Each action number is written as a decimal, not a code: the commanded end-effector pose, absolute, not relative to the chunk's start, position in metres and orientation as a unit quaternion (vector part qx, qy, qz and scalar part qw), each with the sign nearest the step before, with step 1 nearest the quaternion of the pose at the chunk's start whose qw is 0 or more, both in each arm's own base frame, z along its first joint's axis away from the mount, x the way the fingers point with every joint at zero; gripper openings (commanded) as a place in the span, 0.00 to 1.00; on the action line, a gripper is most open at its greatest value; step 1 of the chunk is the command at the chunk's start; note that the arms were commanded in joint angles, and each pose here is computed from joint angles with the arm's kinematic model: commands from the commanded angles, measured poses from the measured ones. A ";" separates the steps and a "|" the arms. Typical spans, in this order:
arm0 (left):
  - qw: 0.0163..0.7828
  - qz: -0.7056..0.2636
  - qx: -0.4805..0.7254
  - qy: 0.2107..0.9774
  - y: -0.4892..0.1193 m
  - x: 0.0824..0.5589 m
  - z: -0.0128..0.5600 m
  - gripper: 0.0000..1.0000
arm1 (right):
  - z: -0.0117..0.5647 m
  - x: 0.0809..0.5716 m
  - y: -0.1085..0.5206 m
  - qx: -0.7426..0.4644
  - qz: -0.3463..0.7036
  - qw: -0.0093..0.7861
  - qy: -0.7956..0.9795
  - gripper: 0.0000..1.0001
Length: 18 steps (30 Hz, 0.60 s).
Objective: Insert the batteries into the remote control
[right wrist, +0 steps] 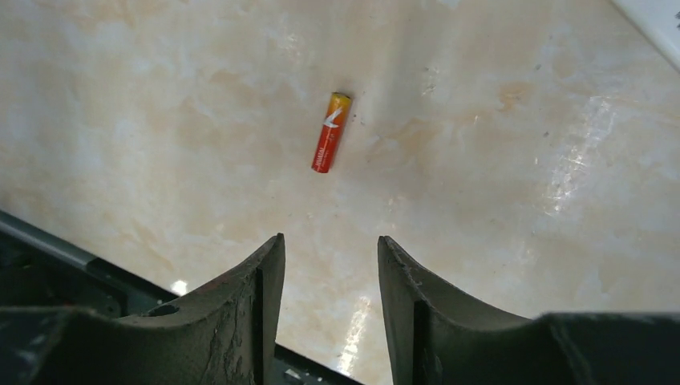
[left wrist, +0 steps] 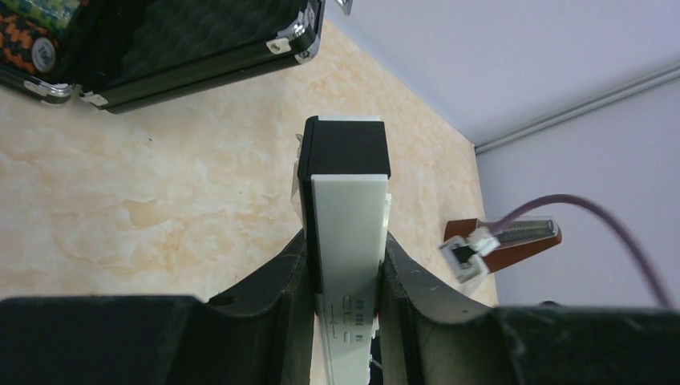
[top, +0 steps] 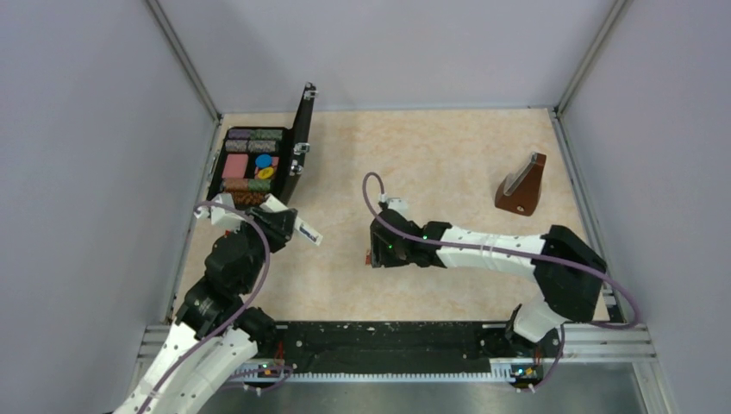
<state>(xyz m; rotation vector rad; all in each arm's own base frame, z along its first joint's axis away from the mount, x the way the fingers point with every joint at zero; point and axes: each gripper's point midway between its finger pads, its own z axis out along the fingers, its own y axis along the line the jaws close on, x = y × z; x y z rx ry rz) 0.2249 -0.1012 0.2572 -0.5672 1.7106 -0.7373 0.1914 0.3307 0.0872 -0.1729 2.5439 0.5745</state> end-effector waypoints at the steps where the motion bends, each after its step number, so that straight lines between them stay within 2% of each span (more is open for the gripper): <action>1: 0.597 -0.298 -0.251 0.701 -0.082 0.220 0.287 0.00 | 0.081 0.198 0.355 -0.098 0.204 0.265 0.937 0.45; 8: 0.599 -0.325 -0.251 0.687 -0.086 0.217 0.296 0.00 | 0.063 0.203 0.375 -0.118 0.195 0.259 0.939 0.44; 18: 0.611 -0.320 -0.262 0.675 -0.078 0.214 0.309 0.00 | 0.039 0.219 0.371 -0.111 0.136 0.270 0.947 0.45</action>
